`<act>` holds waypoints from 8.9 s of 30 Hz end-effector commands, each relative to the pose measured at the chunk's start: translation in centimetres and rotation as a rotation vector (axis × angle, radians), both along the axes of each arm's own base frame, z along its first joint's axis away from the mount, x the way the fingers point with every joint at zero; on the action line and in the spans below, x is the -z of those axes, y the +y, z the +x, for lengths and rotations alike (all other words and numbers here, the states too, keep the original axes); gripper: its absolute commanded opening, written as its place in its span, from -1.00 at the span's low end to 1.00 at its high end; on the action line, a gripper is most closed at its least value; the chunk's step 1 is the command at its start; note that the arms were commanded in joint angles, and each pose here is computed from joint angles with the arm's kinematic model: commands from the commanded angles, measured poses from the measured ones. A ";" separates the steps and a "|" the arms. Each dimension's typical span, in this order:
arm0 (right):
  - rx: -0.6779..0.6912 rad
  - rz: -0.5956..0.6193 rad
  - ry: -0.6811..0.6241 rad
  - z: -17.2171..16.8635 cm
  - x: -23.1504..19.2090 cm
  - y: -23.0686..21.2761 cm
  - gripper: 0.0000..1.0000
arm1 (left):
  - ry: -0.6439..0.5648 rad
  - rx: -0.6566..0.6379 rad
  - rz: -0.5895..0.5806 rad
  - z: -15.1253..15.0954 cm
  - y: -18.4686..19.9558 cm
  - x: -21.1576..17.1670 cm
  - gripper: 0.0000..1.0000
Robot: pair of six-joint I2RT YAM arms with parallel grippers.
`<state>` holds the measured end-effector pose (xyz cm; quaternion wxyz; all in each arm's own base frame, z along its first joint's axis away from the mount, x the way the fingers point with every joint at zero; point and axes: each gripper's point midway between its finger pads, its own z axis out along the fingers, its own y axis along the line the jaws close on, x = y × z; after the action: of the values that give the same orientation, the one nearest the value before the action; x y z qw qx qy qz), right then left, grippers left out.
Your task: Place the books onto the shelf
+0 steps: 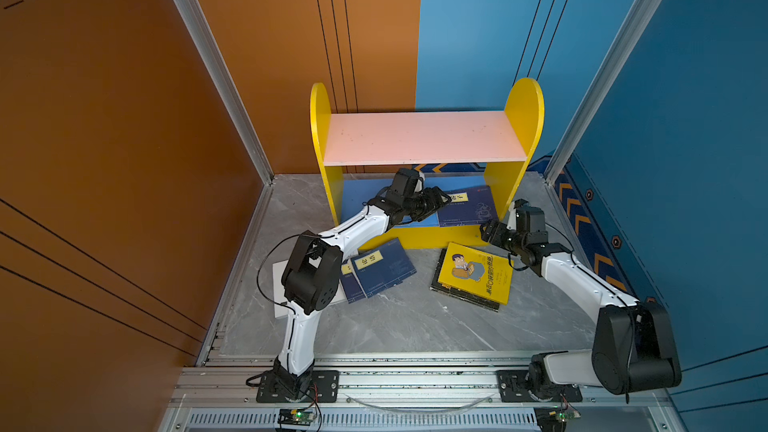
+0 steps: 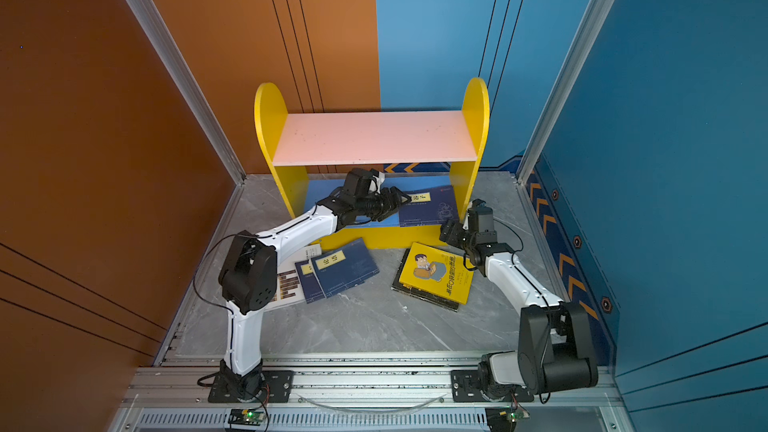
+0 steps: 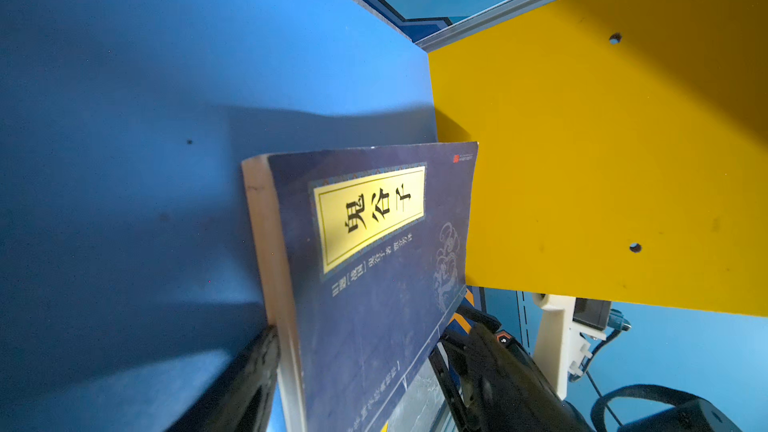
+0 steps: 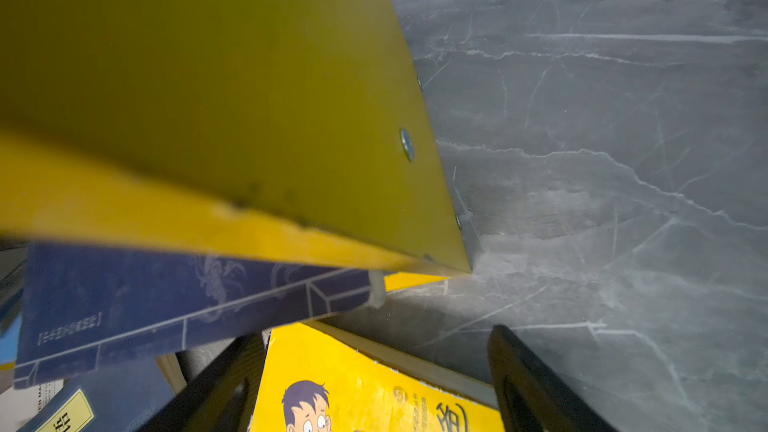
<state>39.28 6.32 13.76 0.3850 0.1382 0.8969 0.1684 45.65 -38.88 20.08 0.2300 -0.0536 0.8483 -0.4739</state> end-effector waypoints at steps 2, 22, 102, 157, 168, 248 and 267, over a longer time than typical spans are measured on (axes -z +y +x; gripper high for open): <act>-0.054 -0.001 0.009 0.5 -1.0 1.5 0.70 | 0.020 0.001 0.016 0.3 -0.3 1.3 0.46; -0.085 0.000 0.025 1.5 -0.9 2.4 0.70 | -0.006 0.011 -0.011 1.2 -0.8 0.2 0.46; 0.113 0.207 -0.179 -10.9 -1.6 6.1 0.78 | 0.015 -0.310 0.476 -15.9 21.6 7.8 0.62; -0.283 0.085 0.199 -5.4 12.2 28.2 0.25 | 0.078 -0.360 0.102 -14.5 23.1 8.7 0.27; -0.296 0.096 0.209 -5.6 12.3 28.5 0.24 | -0.025 -0.364 -0.051 -14.3 22.4 4.1 0.29; -0.421 0.177 0.067 -5.5 3.6 29.3 0.28 | 0.078 -0.420 0.088 -15.8 23.5 4.9 -0.82; -0.523 0.267 -0.376 -10.6 -16.8 24.7 1.00 | -0.174 -0.148 -0.221 -16.0 21.1 -11.1 -0.90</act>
<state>28.89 33.82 29.34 0.4237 -0.0816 0.7886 0.4380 29.72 -16.69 25.62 0.2924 -0.1564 0.8041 -0.4934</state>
